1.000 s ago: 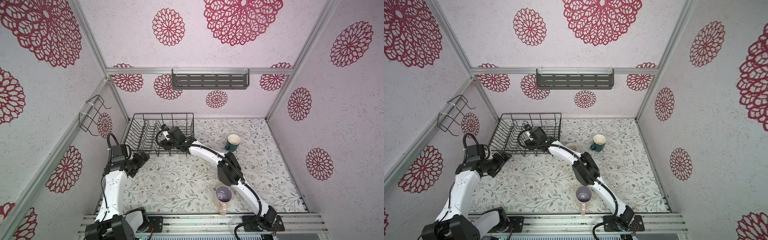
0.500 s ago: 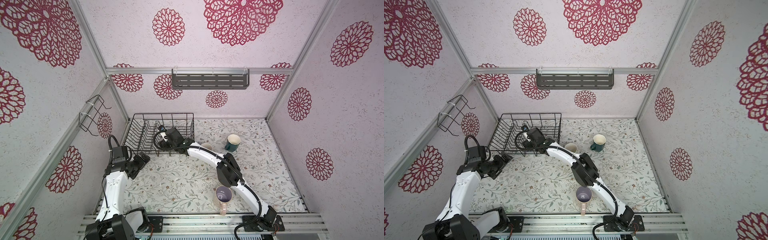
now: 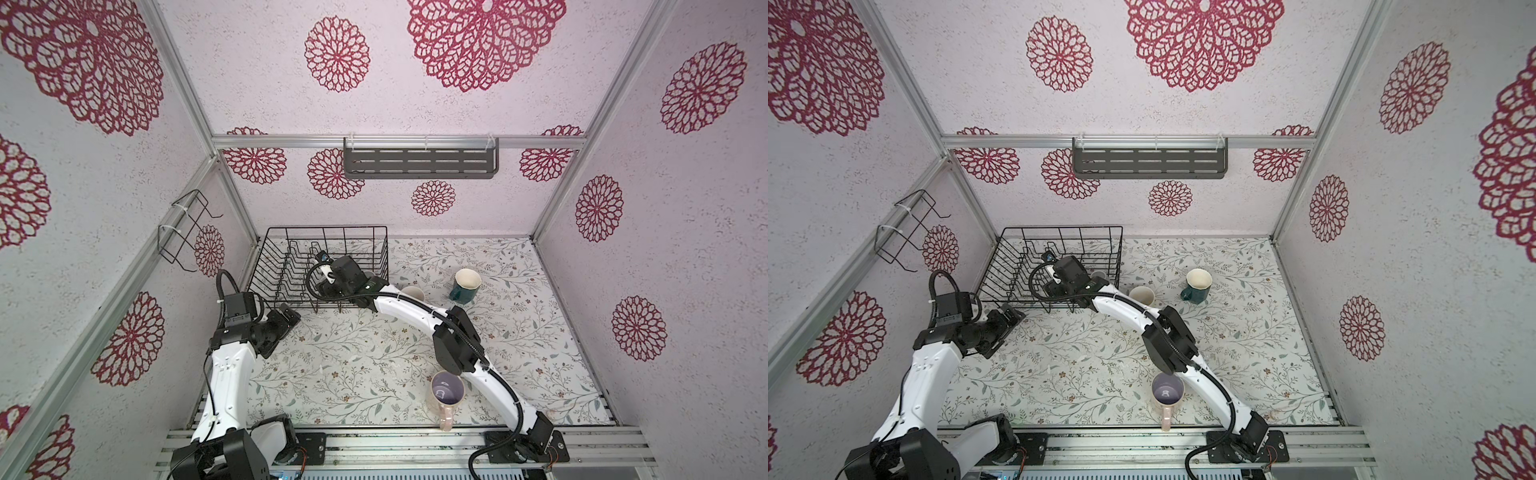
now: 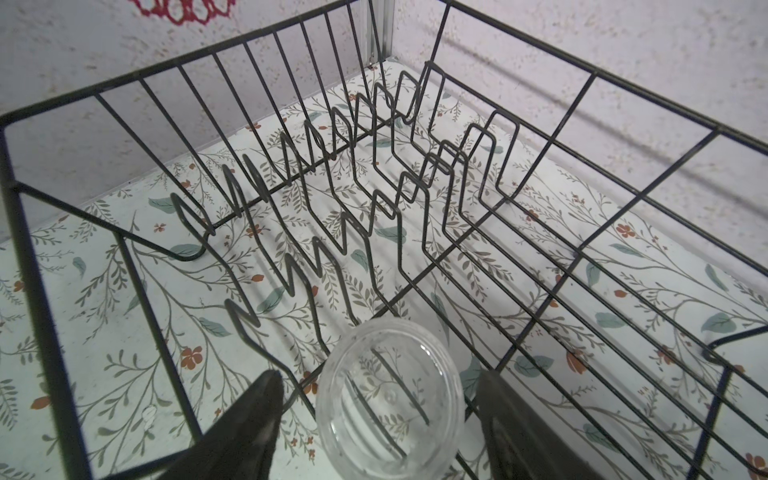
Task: Load the cups into the dish rack
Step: 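Open the right gripper and withdraw it toward the light-green mug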
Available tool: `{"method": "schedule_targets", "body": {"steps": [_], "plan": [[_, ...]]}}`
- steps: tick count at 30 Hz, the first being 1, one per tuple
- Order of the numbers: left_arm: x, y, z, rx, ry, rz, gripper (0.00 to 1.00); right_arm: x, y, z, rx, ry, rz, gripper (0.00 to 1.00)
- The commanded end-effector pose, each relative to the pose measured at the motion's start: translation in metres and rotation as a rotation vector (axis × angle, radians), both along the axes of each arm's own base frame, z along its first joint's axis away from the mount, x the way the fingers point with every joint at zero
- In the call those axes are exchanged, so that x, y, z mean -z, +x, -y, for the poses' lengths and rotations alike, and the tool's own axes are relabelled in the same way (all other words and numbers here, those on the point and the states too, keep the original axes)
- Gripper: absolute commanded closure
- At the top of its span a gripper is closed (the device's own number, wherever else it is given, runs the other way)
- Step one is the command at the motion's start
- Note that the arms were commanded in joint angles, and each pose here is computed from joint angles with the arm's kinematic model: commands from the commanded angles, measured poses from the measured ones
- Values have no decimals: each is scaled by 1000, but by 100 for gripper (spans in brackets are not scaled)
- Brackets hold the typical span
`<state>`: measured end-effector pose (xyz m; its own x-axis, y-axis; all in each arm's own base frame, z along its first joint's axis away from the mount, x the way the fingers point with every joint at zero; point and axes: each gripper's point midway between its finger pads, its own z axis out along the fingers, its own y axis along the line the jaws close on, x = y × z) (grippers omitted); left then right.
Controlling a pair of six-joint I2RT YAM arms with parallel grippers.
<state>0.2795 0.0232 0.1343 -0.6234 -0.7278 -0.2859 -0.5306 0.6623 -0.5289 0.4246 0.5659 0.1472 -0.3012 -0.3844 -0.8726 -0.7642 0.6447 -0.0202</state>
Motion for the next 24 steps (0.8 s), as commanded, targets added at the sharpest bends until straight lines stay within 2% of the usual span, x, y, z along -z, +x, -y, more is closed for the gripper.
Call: {"method": "schedule_targets", "body": {"steps": [1,8,14,18,24], "plan": [[-11,5,-2,12,7,36,1,-38,-6,-1,-6,39,25,22],[-29,8,7,34,-30,93,0,-122,-18,22,9,151,50,20],[-71,19,44,195,-124,289,3,-161,-35,74,62,180,68,14],[-90,19,68,283,-66,360,3,-174,-45,123,135,179,78,11],[-101,19,118,429,9,385,6,-179,-68,209,245,194,87,1]]}}
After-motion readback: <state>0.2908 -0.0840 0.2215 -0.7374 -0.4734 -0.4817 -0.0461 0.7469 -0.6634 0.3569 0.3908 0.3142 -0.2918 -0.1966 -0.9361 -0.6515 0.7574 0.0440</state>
